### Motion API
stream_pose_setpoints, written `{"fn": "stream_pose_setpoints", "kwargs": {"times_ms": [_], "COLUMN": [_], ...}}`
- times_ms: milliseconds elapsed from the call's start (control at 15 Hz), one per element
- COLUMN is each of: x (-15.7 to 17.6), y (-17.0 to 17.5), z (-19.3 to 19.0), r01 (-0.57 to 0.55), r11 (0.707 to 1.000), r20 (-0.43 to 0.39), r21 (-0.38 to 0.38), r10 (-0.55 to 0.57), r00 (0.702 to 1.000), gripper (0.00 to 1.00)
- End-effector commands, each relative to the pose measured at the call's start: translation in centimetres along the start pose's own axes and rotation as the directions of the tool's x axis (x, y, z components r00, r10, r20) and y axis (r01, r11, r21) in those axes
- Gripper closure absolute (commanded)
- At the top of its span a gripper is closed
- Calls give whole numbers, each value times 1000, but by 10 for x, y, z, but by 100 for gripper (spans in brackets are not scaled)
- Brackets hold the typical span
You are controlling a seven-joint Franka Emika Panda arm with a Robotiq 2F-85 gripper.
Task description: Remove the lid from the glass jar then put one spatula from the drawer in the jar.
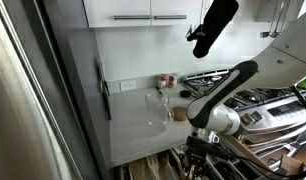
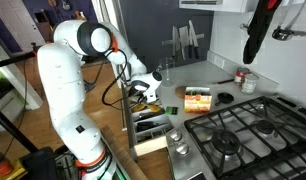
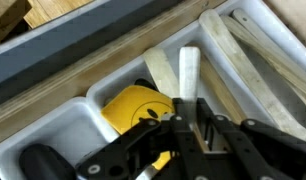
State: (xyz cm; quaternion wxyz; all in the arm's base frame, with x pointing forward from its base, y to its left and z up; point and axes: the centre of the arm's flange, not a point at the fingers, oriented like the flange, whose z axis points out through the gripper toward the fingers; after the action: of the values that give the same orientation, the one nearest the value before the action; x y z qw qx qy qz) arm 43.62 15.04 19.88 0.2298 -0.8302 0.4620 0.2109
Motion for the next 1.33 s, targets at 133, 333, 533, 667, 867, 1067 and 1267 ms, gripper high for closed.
{"fn": "stream_pose_setpoints", "kwargs": {"times_ms": [133,333,533,667,867,1067,1267], "x": [-24,-47,-77,-100,-128,-159,-191], "y": [11,21,32,34,34,30,22], "z": [-26,-40,-56,-69,-89,-113,-143], "r01": [-31,-14,34,69,115,192,241], "r11": [998,1000,998,991,972,942,912], "r20": [106,207,297,344,362,371,343], "r21": [47,11,-52,-117,-204,-274,-332], "r10": [26,12,-17,-25,-34,-81,-121], "r00": [994,978,955,939,932,925,932], "gripper": [96,96,96,96,96,96,96]}}
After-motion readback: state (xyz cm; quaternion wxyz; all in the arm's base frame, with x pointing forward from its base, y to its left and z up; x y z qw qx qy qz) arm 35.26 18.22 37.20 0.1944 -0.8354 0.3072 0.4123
